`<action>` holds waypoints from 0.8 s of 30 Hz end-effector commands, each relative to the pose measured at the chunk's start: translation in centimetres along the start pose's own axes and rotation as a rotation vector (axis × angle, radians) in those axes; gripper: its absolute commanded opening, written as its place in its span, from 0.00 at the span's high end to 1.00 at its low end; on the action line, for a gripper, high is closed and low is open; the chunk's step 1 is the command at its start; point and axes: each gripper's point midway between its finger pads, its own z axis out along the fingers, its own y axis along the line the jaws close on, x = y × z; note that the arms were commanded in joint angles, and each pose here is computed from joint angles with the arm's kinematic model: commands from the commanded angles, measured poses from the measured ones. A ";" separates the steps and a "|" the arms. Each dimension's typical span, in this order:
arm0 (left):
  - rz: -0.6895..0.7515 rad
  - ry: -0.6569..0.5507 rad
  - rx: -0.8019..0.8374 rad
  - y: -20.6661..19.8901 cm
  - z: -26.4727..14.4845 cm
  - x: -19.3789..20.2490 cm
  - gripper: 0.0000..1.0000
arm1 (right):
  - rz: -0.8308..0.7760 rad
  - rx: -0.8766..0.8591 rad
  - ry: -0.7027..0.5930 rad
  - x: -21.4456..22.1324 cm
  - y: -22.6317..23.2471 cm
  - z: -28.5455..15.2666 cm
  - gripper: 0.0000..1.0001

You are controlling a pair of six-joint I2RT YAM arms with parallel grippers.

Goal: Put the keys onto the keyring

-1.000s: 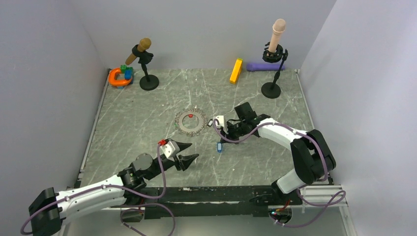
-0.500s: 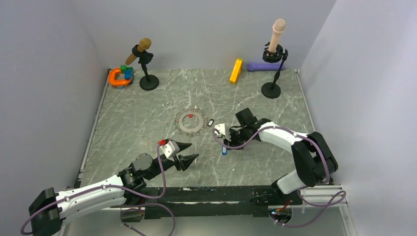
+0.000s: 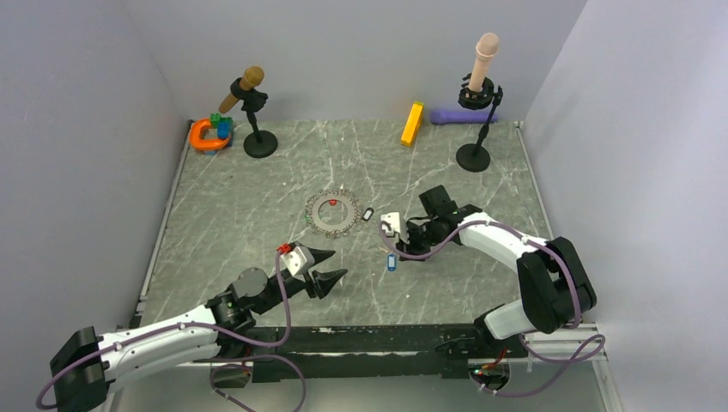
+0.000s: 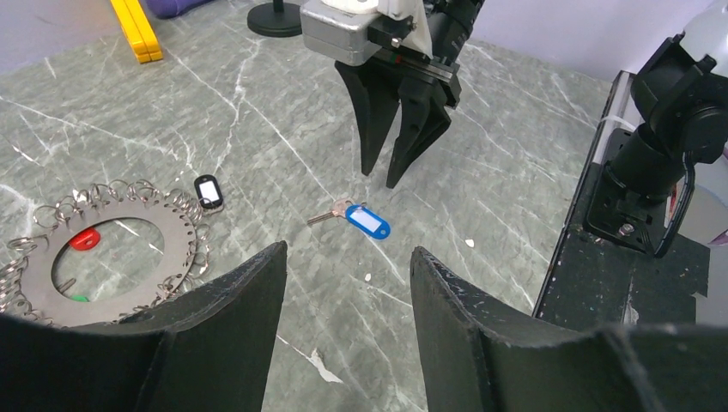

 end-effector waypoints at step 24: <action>-0.028 -0.074 -0.014 0.2 -1.0 -1.4 0.40 | -0.130 0.082 0.178 -0.9 -1.9 3.5 0.90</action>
